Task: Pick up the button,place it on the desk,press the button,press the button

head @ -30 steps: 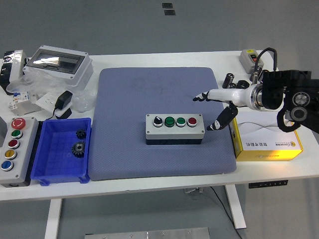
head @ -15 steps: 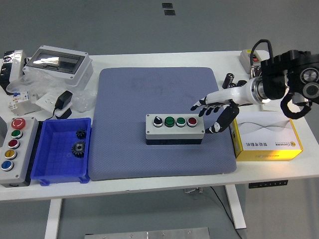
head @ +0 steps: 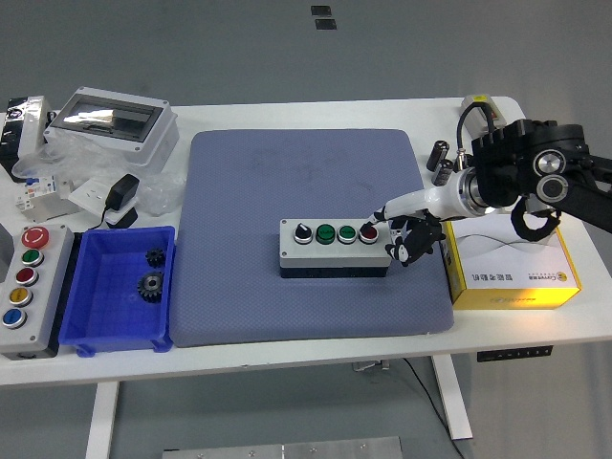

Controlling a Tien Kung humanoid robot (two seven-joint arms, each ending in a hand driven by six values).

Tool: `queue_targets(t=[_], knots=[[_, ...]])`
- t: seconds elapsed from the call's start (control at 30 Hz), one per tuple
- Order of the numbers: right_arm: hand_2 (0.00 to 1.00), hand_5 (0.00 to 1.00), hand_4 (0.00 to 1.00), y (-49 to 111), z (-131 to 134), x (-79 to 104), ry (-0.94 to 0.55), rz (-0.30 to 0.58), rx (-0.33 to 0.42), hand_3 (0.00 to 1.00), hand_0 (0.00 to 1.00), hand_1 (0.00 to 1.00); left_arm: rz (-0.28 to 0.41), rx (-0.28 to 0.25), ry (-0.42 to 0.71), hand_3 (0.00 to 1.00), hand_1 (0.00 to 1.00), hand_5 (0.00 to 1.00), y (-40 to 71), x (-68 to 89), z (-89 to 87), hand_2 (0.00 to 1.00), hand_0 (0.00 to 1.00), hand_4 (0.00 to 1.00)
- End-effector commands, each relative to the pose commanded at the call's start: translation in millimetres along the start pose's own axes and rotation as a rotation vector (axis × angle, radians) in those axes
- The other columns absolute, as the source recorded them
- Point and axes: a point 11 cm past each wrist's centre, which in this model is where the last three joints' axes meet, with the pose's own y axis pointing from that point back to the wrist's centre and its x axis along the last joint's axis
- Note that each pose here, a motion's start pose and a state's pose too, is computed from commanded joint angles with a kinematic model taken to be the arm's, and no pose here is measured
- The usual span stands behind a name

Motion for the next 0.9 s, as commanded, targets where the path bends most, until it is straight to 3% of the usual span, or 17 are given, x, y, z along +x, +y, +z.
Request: queue_targets(t=[0.5, 0.77, 0.9], knots=[[0.405, 0.105, 0.215, -13.1, 12, -7.9, -0.033, -0.01, -0.02, 0.998, 0.076, 0.188, -0.01, -0.009, -0.001, 0.601, 0.633, 0.25, -0.5, -3.1, -0.3, 0.572, 0.674, 0.663], [0.401, 0.106, 0.215, 40.7, 23, 25.5, -0.061, 0.12, 0.013, 0.998, 0.076, 0.185, -0.008, -0.005, -0.001, 0.601, 0.633, 0.255, -1.3, -2.5, -3.4, 0.572, 0.674, 0.664], [0.399, 0.107, 0.217, 54.7, 33, 35.0, -0.069, 0.22, 0.009, 0.998, 0.076, 0.185, -0.009, -0.002, -0.005, 0.601, 0.632, 0.258, -1.7, -3.7, -5.0, 0.57, 0.674, 0.666]])
